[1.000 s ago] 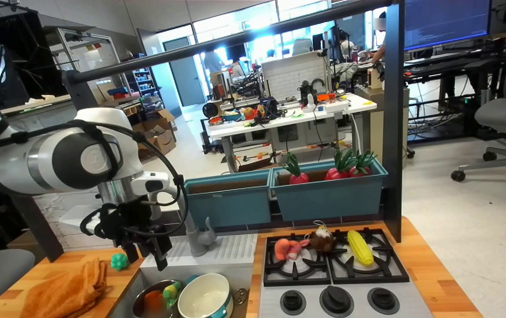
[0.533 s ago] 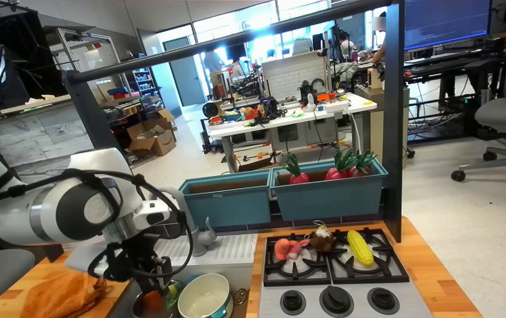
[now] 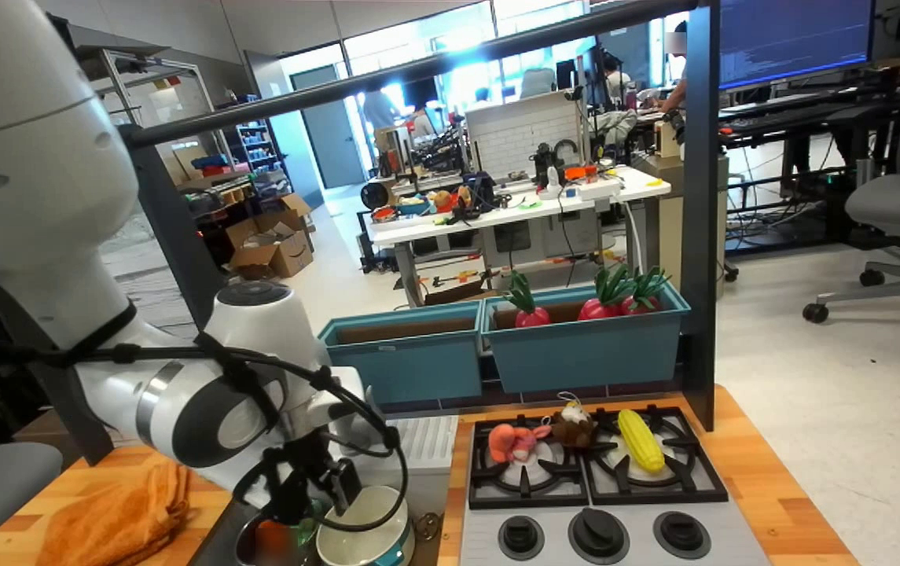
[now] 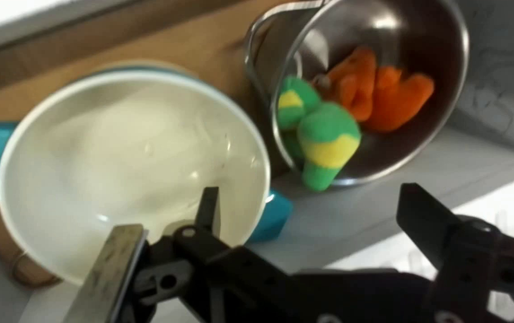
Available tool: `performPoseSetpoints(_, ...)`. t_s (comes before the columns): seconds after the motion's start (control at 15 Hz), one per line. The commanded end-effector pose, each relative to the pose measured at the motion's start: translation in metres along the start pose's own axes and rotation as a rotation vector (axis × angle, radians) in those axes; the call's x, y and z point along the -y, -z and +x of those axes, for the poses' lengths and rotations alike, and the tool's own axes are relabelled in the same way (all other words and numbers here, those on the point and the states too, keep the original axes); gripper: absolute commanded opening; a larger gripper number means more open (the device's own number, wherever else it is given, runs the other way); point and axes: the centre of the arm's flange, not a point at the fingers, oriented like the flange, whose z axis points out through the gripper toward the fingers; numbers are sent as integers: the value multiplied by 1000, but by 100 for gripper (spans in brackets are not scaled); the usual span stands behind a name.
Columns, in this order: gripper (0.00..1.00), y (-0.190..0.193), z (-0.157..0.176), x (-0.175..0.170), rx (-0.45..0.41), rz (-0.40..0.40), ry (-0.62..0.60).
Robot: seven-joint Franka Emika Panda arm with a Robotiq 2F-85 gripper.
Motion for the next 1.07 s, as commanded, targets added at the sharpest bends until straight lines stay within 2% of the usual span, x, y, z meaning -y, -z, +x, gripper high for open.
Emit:
performPoseSetpoints(0.0,75,-9,29,-25,-109,68,-12)
performPoseSetpoints(0.07,72,-10,31,-29,-114,78,-14)
performPoseSetpoints(0.13,90,-11,31,-31,-110,81,-15)
performPoseSetpoints(0.2,93,-10,28,-27,-80,74,-25)
performPoseSetpoints(0.27,85,-1,24,-30,-72,60,-23)
performPoseSetpoints(0.4,93,-3,23,-30,-71,61,-23)
performPoseSetpoints(0.6,93,-3,23,-30,-72,61,-24)
performPoseSetpoints(0.73,100,-1,23,-34,-72,45,-23)
performPoseSetpoints(1.0,100,8,10,-32,-19,32,18)
